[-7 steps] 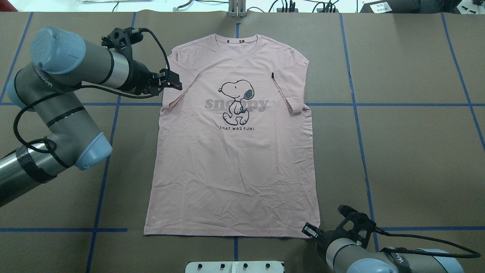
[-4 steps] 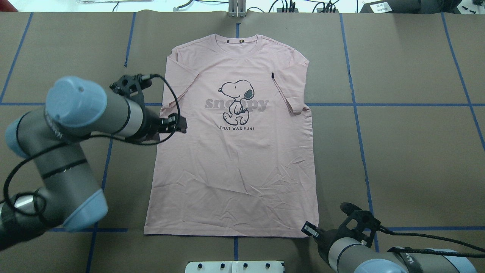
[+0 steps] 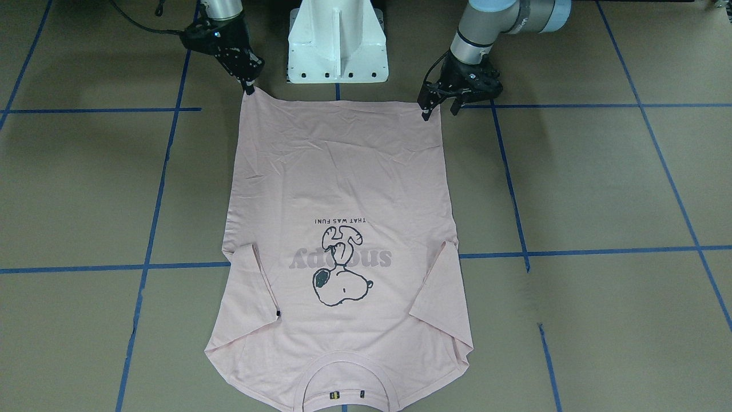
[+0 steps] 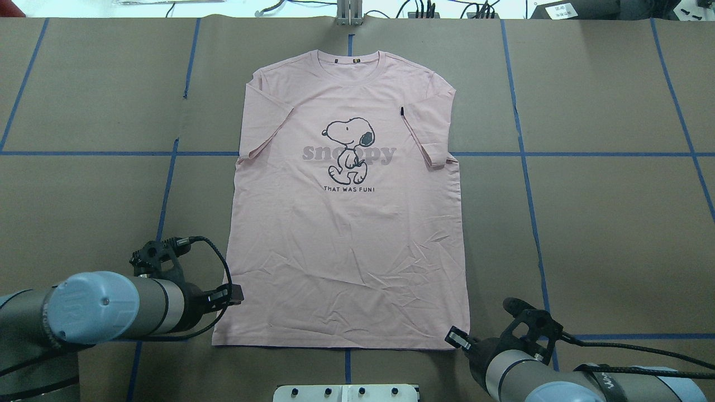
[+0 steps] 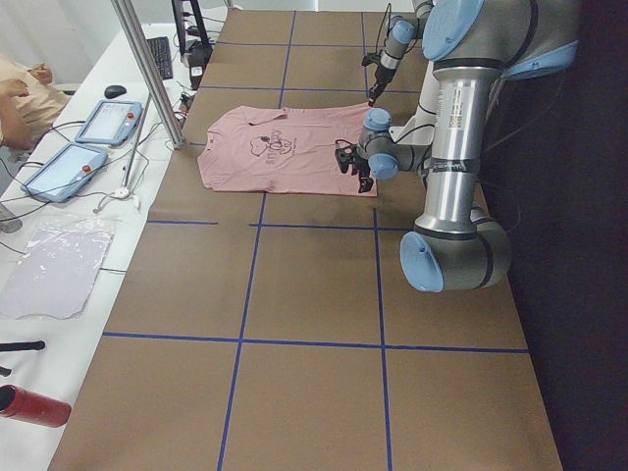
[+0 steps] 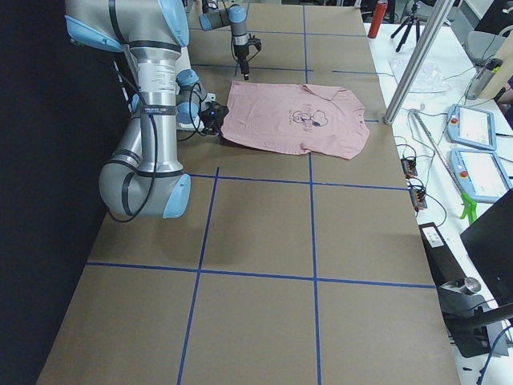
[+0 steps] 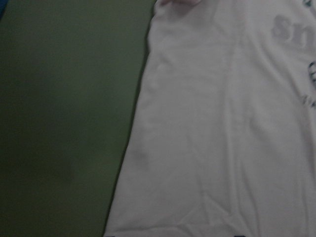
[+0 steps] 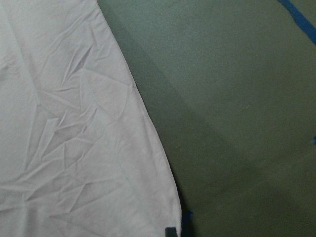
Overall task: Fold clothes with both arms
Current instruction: 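Grasp the hem corners with both grippers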
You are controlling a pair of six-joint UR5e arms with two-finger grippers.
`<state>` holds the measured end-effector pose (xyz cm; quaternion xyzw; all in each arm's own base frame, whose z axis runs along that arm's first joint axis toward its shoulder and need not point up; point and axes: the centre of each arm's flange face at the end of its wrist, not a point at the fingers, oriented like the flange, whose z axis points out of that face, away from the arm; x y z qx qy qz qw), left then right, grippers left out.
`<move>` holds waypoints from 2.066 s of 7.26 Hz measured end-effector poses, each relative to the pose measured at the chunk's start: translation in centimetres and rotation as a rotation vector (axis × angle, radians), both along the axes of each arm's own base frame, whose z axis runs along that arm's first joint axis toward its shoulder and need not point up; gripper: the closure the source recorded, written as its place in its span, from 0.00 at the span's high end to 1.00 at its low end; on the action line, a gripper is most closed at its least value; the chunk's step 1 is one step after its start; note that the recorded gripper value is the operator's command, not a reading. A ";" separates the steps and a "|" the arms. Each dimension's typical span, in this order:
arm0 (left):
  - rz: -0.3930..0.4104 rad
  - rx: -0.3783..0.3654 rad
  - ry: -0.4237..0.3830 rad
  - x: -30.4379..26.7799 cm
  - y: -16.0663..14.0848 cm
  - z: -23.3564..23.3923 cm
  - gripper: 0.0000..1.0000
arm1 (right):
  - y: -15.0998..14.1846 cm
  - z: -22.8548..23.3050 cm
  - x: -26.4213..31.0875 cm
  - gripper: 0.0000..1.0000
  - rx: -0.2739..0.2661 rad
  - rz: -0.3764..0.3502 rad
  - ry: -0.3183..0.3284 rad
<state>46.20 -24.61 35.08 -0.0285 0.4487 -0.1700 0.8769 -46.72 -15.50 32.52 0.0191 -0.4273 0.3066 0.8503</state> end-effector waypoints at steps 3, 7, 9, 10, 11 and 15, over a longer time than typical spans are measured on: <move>0.022 -0.037 -0.017 1.1 2.9 1.0 0.74 | 0.0 0.0 0.0 0.00 0.000 0.000 0.001; 0.034 -0.041 -0.032 1.8 3.4 1.8 0.70 | 0.0 0.1 -0.1 0.00 0.000 -0.001 0.003; 0.036 -0.042 -0.037 2.1 3.5 2.0 0.21 | 0.1 0.1 -0.1 0.00 0.000 -0.001 0.003; 0.037 -0.043 -0.037 2.1 3.5 2.0 0.00 | 0.1 0.1 -0.1 0.00 0.000 -0.002 0.003; 0.038 -0.044 -0.036 2.1 3.5 2.0 0.00 | 0.1 0.1 -0.1 0.00 0.000 -0.002 0.003; 0.045 -0.043 0.013 1.2 3.7 -0.5 0.00 | 0.0 0.1 0.0 0.00 0.000 -0.001 0.003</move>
